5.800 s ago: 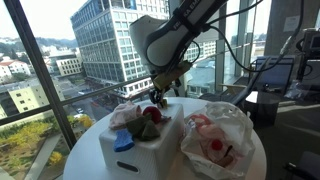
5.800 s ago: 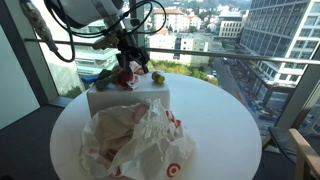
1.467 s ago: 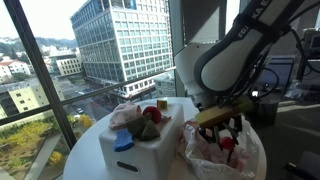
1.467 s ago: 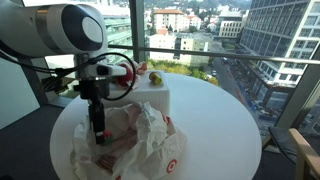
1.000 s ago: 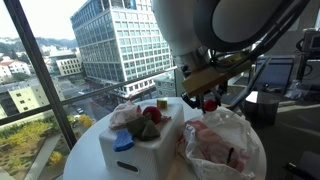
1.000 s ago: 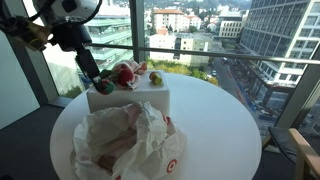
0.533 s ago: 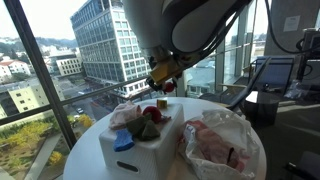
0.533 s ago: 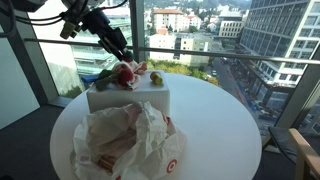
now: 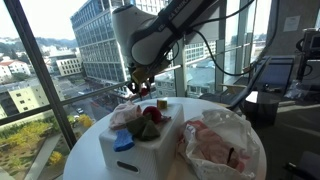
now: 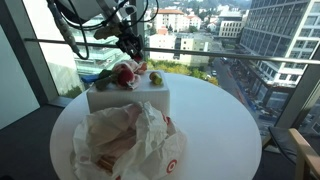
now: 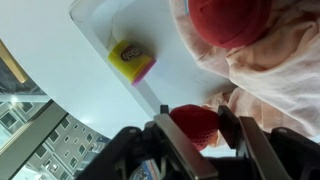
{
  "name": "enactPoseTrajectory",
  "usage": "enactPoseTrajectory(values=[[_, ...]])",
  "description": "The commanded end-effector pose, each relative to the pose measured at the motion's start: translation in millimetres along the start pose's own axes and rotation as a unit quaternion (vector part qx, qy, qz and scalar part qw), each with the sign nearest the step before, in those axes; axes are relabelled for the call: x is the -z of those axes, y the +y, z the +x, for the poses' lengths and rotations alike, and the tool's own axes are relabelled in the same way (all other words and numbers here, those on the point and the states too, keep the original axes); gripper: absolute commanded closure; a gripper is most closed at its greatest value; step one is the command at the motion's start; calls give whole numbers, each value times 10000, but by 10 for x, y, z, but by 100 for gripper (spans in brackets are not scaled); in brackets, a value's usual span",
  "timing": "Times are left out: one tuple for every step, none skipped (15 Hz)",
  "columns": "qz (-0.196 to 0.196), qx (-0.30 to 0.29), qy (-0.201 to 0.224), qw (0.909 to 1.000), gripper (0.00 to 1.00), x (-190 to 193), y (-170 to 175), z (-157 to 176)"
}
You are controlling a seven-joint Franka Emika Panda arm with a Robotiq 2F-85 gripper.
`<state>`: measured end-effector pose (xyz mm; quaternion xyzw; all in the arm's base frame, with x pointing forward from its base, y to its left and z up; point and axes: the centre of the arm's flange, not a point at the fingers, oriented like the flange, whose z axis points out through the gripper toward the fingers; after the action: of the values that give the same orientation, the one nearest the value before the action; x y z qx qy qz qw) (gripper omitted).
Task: Remove the items from the plastic bag and put them on the white basket
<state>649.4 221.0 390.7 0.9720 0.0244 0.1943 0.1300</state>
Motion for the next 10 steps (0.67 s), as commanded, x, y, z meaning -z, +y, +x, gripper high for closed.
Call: enactPoseTrajectory(values=[[541, 37, -198, 9983, 73, -228, -98, 739], [672, -7, -276, 9974, 73, -307, -104, 789], [786, -40, -332, 9963, 73, -383, -117, 835], [885, -95, -402, 9952, 73, -460, -134, 877], [942, -160, -449, 9944, 73, -530, -150, 908], [965, -222, -521, 9937, 73, -604, -170, 931], [968, -295, -581, 9932, 73, -675, -187, 948], [899, -374, -640, 9932, 73, -770, -202, 960], [861, -420, -709, 9929, 73, -835, -219, 956], [819, -447, -737, 9929, 73, -873, -239, 948]])
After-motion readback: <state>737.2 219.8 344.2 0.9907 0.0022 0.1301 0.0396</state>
